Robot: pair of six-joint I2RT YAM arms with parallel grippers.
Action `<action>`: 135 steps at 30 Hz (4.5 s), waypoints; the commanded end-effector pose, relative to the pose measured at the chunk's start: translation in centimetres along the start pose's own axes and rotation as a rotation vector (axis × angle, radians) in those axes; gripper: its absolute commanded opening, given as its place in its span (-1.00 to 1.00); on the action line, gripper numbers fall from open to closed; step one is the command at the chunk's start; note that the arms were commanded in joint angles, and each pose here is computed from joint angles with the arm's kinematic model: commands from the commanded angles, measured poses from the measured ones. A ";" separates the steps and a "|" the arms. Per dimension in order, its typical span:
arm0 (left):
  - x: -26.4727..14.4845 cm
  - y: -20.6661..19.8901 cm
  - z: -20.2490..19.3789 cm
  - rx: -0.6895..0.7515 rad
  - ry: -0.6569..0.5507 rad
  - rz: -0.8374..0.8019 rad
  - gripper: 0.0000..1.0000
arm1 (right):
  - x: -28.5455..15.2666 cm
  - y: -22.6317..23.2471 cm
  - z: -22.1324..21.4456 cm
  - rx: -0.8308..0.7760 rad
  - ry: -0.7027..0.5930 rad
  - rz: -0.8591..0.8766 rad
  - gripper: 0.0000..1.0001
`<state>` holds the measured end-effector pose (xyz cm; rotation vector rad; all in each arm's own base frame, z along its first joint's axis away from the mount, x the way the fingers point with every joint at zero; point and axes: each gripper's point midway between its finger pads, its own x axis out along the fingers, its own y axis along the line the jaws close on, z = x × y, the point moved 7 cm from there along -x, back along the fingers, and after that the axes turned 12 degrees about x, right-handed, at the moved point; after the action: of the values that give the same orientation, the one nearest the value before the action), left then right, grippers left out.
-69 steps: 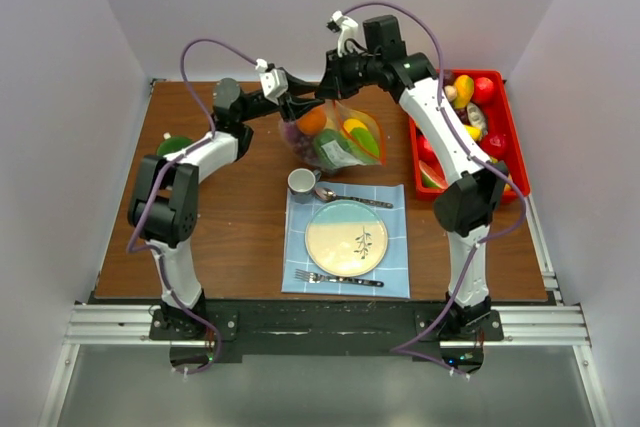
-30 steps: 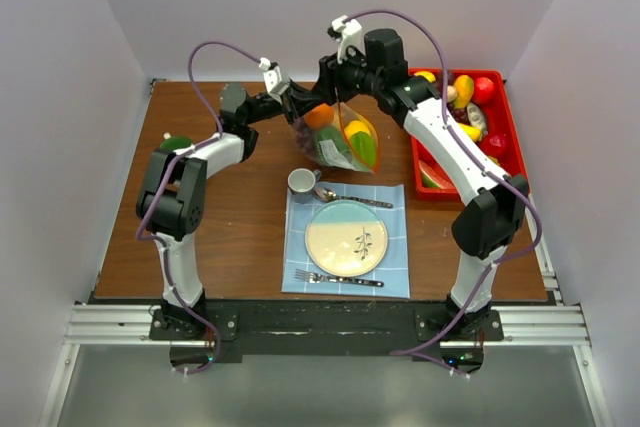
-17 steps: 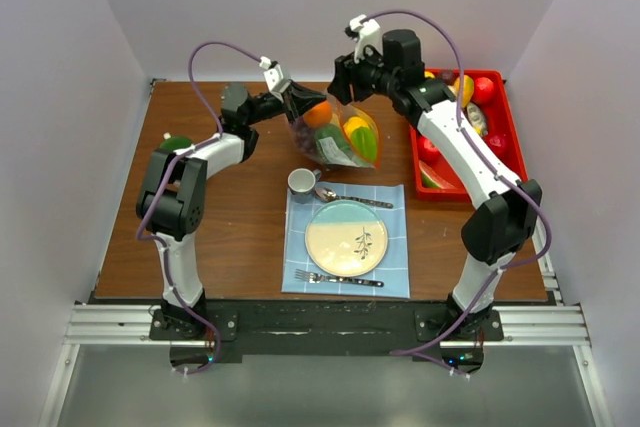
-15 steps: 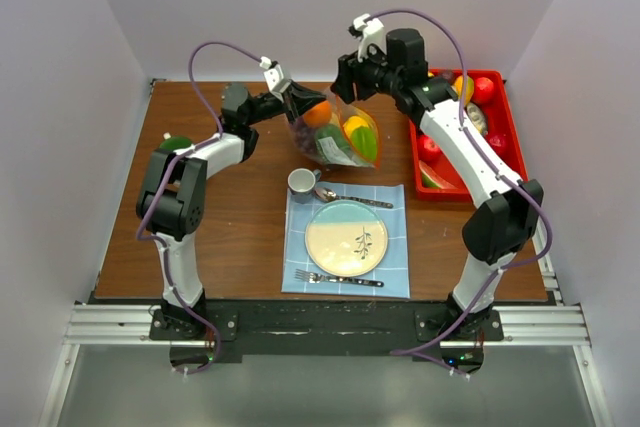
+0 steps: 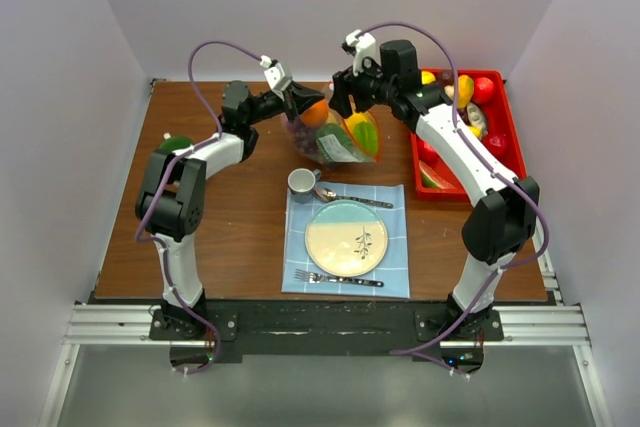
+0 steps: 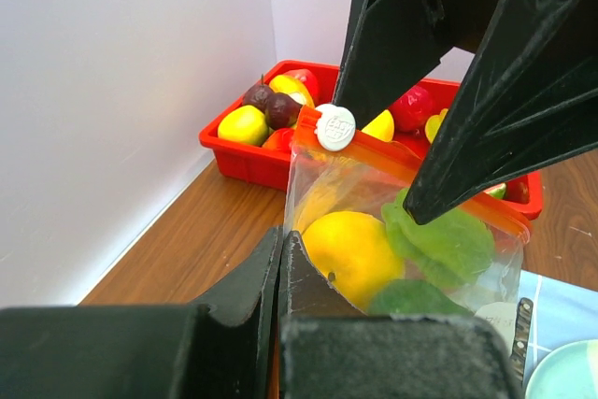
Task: Place the food in the zip-top bag and seal the zipper
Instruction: Adjust the zipper food storage bag at the center of the board.
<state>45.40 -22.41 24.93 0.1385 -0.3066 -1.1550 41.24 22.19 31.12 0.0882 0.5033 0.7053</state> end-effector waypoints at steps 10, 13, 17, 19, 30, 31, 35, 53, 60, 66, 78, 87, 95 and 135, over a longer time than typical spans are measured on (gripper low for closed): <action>0.3 0.5 4.0 0.097 -0.066 0.027 -1.00 | -1.0 0.5 0.6 -0.055 -0.029 -0.007 0.19; 0.3 0.5 4.0 0.097 -0.067 0.029 -1.00 | -0.8 0.6 0.7 -0.051 -0.027 -0.008 0.14; 0.3 0.6 4.0 0.097 -0.066 0.030 -1.00 | -0.8 1.0 1.2 -0.041 -0.030 -0.016 -0.36; 0.2 0.5 4.1 0.096 -0.065 0.027 -1.00 | -0.8 1.4 1.7 -0.042 -0.034 -0.008 -0.76; -0.3 0.7 5.2 0.105 -0.066 0.003 -0.55 | -2.1 3.3 5.0 -0.062 0.008 -0.027 -1.00; -0.4 0.8 5.4 0.099 -0.071 0.000 -0.42 | -2.6 3.6 5.6 -0.070 -0.002 -0.026 -1.00; -1.7 1.4 6.4 0.092 -0.127 -0.031 -0.27 | -2.8 3.6 5.2 -0.078 0.022 -0.026 -1.00; -0.6 2.3 6.2 0.025 -0.133 -0.238 -0.13 | -3.0 5.0 4.8 -0.157 0.070 -0.012 -1.00; -0.4 1.9 5.6 -0.009 -0.138 -0.300 -0.15 | -2.8 5.5 4.8 -0.176 0.073 -0.024 -1.00; -0.7 1.2 5.4 -0.029 -0.157 -0.340 -0.17 | -2.3 5.2 4.6 -0.185 0.080 -0.056 -1.00; -0.5 0.8 5.0 -0.054 -0.180 -0.355 -0.30 | -1.1 5.5 3.9 -0.197 0.105 -0.073 -1.00; -0.6 1.0 5.0 -0.029 -0.185 -0.324 -1.00 | -0.9 5.5 4.0 -0.197 0.093 -0.073 -0.92; -1.1 0.8 5.0 0.019 -0.175 -0.269 -1.00 | -1.6 4.7 4.3 -0.138 0.031 -0.179 0.16; -2.0 0.7 5.9 0.029 -0.211 -0.271 -1.00 | -7.8 -7.0 -11.9 0.925 -0.366 -0.132 0.18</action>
<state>44.66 -20.78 26.15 -0.0045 -0.3052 -1.4588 34.46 10.75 19.87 1.0127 0.5702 0.1805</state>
